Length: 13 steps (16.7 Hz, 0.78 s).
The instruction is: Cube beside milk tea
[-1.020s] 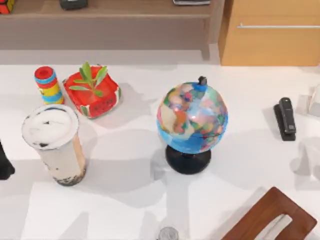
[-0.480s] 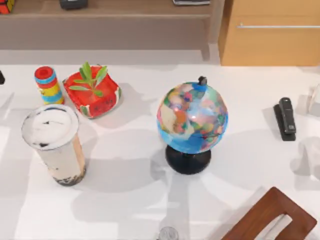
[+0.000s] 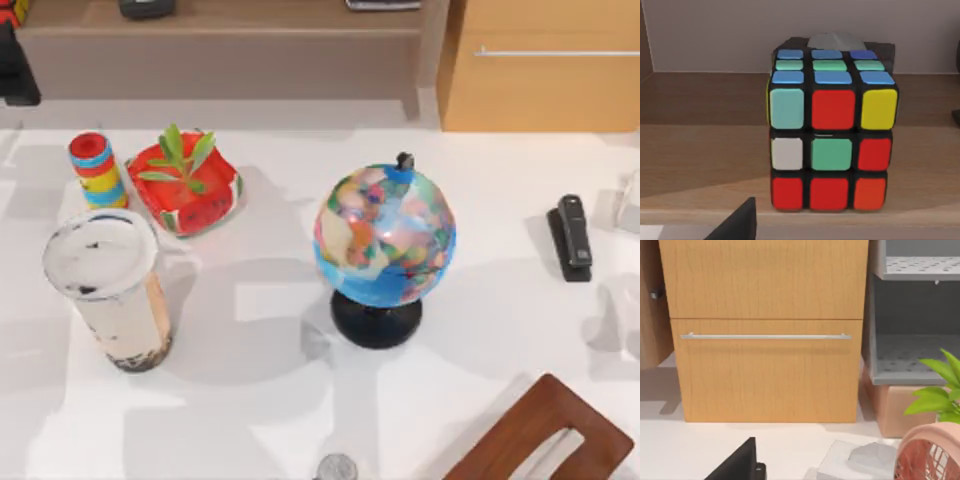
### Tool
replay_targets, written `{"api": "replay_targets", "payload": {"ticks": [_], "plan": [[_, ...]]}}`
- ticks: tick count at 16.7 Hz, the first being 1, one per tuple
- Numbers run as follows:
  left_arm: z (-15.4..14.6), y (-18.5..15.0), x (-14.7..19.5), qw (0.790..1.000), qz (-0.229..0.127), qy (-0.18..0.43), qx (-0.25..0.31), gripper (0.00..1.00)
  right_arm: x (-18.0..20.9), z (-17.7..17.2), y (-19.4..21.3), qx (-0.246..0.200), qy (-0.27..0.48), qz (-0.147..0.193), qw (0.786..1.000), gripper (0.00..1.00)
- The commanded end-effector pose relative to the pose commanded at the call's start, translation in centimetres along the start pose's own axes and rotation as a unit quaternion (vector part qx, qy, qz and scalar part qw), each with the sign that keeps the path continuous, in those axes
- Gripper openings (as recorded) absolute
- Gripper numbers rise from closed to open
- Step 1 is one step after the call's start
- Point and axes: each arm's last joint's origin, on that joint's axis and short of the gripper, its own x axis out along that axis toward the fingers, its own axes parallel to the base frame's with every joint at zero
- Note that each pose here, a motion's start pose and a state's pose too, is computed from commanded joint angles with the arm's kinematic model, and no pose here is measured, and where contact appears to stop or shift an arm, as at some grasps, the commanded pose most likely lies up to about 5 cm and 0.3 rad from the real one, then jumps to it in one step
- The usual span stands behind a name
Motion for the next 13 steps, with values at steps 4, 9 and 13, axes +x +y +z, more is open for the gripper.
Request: {"api": "replay_targets", "payload": {"ticks": [4,9,13], "plan": [[-2.6,1.2,3.3,1.000,-0.001,-0.012,0.002,1.00,0.0,0.0,0.0,0.000,0.000,0.000,1.000,1.00],[-3.1,1.5,4.1,1.000,-0.002,-0.019,0.003,1.00,0.0,0.0,0.0,0.000,0.000,0.000,1.000,1.00],[-3.1,1.3,4.4,1.000,-0.002,-0.018,0.003,1.00,0.0,0.0,0.0,0.000,0.000,0.000,1.000,1.00]]}}
